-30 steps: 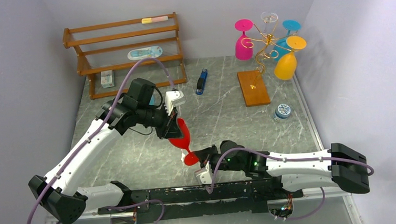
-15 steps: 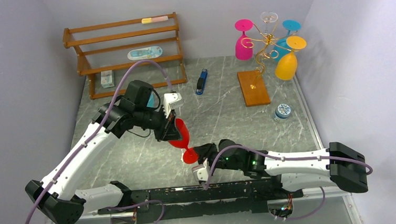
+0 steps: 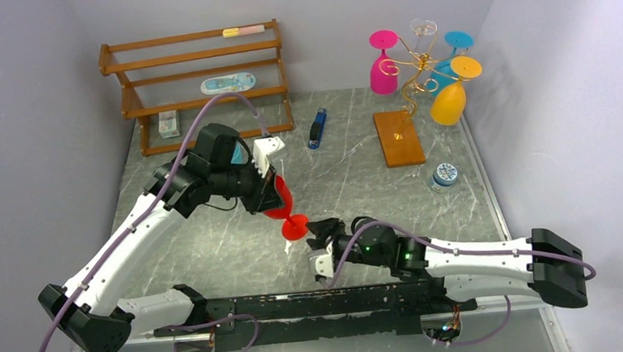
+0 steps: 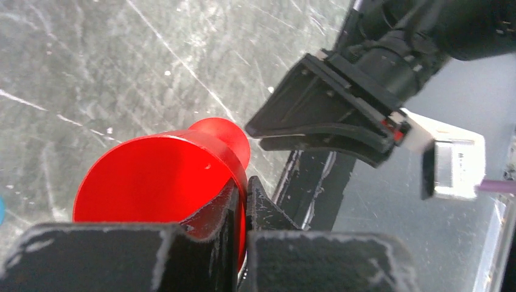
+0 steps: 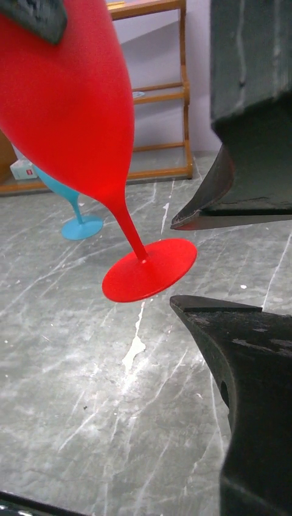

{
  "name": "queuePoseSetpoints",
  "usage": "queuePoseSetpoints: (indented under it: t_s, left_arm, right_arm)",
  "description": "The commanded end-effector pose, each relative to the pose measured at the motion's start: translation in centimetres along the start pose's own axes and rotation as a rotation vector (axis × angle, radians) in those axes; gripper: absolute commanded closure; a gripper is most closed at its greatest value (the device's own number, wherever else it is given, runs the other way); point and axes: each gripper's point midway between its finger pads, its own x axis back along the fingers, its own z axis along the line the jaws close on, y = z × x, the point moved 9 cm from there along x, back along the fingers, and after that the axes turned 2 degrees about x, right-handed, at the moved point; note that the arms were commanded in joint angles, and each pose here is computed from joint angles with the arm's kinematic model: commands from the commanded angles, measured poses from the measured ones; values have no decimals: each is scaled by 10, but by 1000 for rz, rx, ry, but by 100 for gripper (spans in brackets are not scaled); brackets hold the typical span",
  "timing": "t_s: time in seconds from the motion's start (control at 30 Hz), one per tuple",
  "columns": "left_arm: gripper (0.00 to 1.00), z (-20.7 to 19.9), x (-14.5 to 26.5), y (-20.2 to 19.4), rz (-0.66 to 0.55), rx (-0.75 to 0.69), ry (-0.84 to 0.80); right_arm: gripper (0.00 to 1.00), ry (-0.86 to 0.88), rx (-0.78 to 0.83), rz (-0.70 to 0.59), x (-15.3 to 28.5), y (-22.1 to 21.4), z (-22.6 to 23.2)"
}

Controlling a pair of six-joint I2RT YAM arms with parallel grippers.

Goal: Take the wine glass off the wine glass rack
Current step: Place the wine glass at the center of the board.

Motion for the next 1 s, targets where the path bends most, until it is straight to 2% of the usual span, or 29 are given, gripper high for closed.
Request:
queuePoseSetpoints:
  t_s: [0.0,0.13,0.23,0.3,0.43,0.6,0.7,0.87,0.97]
  left_arm:
    - [95,5,4,19,-107,-4,126]
    - [95,17,-3,40,-188,49,233]
    - [95,29,-11,49,-187,69,297]
    - [95,40,-17,51,-171,85,369]
    - [95,61,-29,57,-187,135,513]
    - [95,80,-48,62,-191,167,579]
    - [95,92,-56,63,-192,183,641]
    - [95,109,-72,72,-223,193,711]
    - [95,117,-82,75,-212,251,720]
  right_arm:
    - [52,-76,-96,-8,10,1,-3]
    - [49,-145,-228,-18,16,1,-2]
    - [40,-229,-412,-48,18,8,-9]
    - [39,-290,-507,-95,21,13,-14]
    - [37,-369,-586,-134,29,16,-20]
    - [23,-595,-753,-101,45,16,-43]
    - [20,-729,-909,-81,53,19,-58]
    - [19,-765,-1104,-78,57,36,-80]
    - [19,-633,-1164,-93,64,67,-108]
